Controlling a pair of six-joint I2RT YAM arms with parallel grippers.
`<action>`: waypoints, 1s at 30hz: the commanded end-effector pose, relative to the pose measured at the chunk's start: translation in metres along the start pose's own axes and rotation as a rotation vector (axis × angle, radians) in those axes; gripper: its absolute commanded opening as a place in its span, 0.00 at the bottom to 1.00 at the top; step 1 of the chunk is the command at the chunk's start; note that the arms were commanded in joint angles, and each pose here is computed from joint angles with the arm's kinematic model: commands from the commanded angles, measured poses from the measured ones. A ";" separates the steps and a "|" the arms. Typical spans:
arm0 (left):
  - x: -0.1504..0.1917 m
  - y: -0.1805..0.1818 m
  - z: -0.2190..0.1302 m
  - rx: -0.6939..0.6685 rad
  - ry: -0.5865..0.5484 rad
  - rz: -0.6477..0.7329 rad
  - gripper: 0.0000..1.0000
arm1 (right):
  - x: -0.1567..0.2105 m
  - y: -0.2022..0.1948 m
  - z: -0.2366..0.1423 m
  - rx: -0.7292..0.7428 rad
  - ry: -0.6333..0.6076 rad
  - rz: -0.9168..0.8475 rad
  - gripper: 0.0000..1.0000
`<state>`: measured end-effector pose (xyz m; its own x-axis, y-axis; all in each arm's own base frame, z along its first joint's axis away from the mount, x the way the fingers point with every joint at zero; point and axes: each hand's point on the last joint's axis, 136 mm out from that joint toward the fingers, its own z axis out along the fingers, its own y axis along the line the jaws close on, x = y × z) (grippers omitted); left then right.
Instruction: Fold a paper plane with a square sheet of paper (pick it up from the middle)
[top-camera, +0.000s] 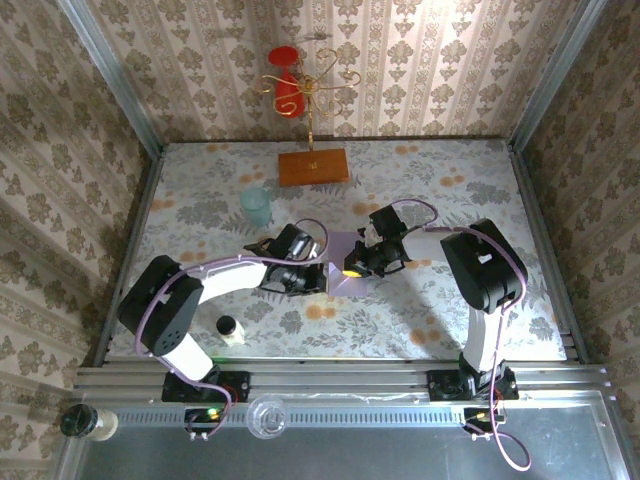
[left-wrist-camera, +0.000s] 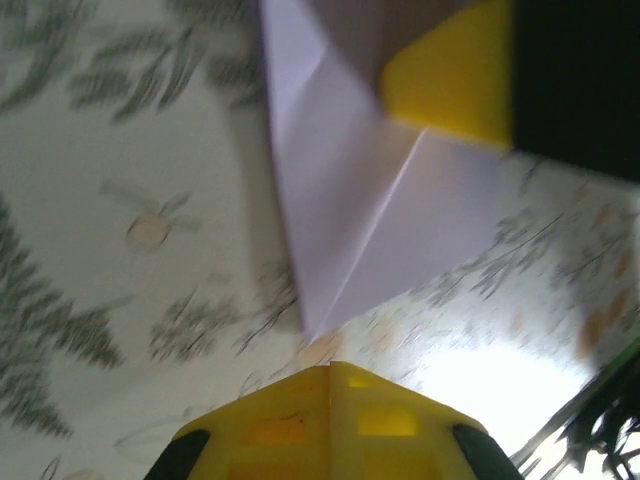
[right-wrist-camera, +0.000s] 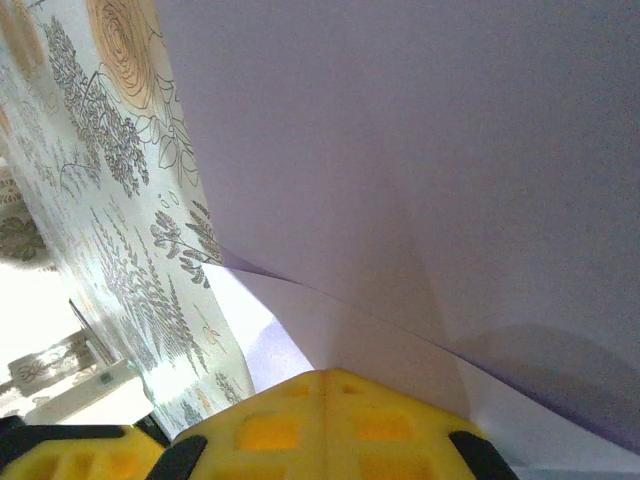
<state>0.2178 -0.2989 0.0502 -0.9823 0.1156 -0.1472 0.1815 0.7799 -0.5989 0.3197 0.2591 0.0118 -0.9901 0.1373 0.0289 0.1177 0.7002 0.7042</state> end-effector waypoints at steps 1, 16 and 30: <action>-0.026 -0.014 0.007 0.055 -0.064 -0.028 0.04 | 0.004 -0.055 0.005 0.173 -0.003 0.097 0.03; -0.010 0.016 0.041 -0.010 0.049 -0.092 0.02 | -0.007 -0.007 -0.009 0.042 -0.034 -0.042 0.04; -0.006 0.021 0.042 -0.048 0.073 -0.092 0.01 | 0.027 0.009 -0.001 0.058 0.033 -0.139 0.03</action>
<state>0.2360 -0.3192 0.0206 -0.9935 0.0795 -0.0813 0.1128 0.7795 -0.6161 0.3057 0.2691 0.0289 -0.9969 0.0427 -0.0667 -0.0141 0.7326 0.6806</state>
